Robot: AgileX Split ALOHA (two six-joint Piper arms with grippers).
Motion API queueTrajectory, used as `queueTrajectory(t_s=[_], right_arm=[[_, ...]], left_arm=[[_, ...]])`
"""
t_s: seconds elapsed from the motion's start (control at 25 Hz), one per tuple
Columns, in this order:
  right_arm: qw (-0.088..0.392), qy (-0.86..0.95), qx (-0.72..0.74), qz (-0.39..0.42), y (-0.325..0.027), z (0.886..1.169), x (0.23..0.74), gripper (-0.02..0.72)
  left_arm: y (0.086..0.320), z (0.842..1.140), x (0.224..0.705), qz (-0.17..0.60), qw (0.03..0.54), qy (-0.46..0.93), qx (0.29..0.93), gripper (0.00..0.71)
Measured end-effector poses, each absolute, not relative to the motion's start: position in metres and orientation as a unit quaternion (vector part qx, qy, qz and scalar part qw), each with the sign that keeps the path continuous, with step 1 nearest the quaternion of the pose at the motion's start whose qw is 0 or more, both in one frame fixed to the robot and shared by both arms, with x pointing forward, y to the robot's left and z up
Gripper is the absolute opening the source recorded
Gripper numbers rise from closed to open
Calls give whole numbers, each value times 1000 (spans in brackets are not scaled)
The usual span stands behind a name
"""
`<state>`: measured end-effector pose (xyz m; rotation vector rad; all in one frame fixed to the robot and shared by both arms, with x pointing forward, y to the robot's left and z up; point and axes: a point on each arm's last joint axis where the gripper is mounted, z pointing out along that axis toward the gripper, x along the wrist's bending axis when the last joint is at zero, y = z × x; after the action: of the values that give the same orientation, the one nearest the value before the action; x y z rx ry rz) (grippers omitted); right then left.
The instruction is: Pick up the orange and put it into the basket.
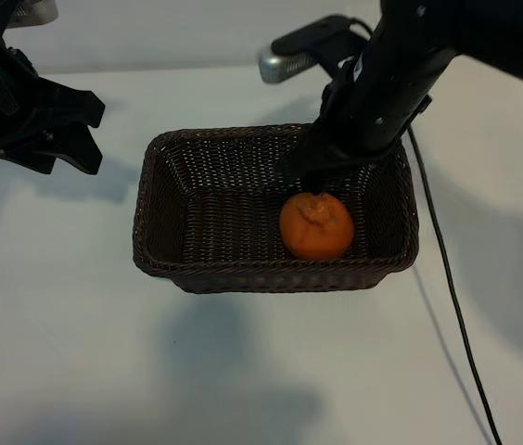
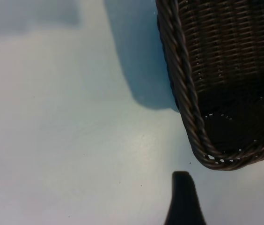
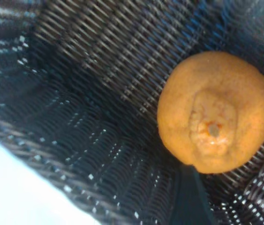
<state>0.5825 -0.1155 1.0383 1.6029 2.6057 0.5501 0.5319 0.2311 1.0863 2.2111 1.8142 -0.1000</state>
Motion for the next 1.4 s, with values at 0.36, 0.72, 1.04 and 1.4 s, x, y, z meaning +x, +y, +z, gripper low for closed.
queueTrajectory(t_s=[0.36, 0.72, 1.04, 1.4], right_arm=[[18, 840, 515, 172, -120, 1051, 575, 402], [69, 831, 539, 114, -138, 1059, 572, 401], [73, 804, 583, 92, -176, 1072, 574, 389], [88, 742, 657, 103, -251, 1088, 581, 312]], left_arm=[[231, 1086, 532, -35, 139, 628, 765, 527], [231, 1086, 532, -35, 139, 628, 765, 527], [231, 1086, 532, -35, 140, 628, 765, 527], [231, 1086, 532, -35, 140, 628, 765, 527]])
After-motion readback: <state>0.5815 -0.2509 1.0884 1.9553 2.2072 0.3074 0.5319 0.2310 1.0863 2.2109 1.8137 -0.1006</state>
